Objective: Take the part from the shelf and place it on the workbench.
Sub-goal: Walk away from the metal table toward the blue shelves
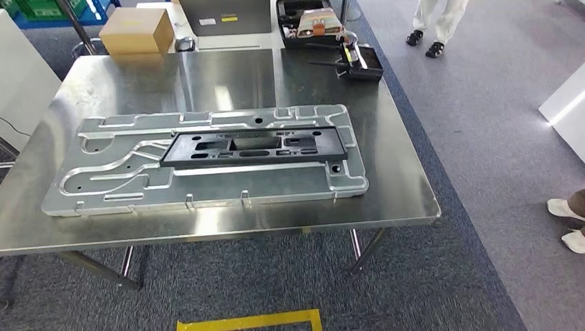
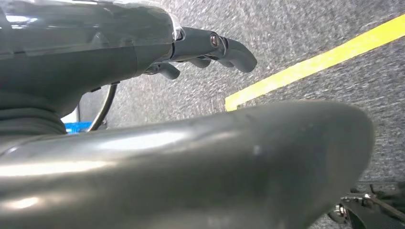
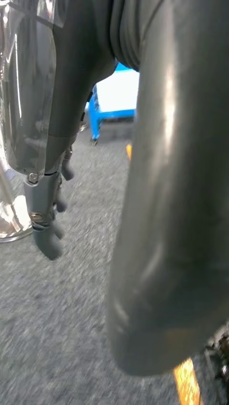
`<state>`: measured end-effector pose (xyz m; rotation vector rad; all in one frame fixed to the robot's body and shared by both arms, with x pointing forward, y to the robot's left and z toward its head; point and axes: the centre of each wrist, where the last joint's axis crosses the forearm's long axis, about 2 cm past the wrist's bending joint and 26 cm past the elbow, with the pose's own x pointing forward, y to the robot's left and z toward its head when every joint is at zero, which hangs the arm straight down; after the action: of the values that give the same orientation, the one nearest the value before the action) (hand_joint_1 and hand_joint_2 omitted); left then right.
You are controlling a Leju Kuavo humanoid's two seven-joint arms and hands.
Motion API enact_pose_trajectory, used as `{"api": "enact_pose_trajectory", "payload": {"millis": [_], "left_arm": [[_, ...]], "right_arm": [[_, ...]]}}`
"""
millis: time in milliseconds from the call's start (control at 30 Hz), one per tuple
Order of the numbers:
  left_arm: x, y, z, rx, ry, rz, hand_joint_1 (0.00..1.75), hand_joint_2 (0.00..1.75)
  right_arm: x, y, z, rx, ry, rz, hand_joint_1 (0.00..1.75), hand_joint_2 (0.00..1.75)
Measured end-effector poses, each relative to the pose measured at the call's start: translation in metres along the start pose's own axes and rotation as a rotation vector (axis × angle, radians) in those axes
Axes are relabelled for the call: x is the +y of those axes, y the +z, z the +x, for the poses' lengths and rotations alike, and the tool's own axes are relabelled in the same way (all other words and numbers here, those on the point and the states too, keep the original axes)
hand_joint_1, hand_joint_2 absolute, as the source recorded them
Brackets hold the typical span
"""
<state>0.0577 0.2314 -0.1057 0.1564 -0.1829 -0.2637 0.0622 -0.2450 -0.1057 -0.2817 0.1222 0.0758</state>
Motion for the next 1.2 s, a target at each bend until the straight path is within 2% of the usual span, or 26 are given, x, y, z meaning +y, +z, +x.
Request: {"api": "enact_pose_trajectory", "payload": {"millis": [1200], "left_arm": [[-0.0019,0.0005,0.0048,-0.003,-0.046,-0.006,0.0,0.0]], "right_arm": [[0.0013,0.0004,-0.0003,-0.012,0.008,-0.006,0.0,0.0]]}}
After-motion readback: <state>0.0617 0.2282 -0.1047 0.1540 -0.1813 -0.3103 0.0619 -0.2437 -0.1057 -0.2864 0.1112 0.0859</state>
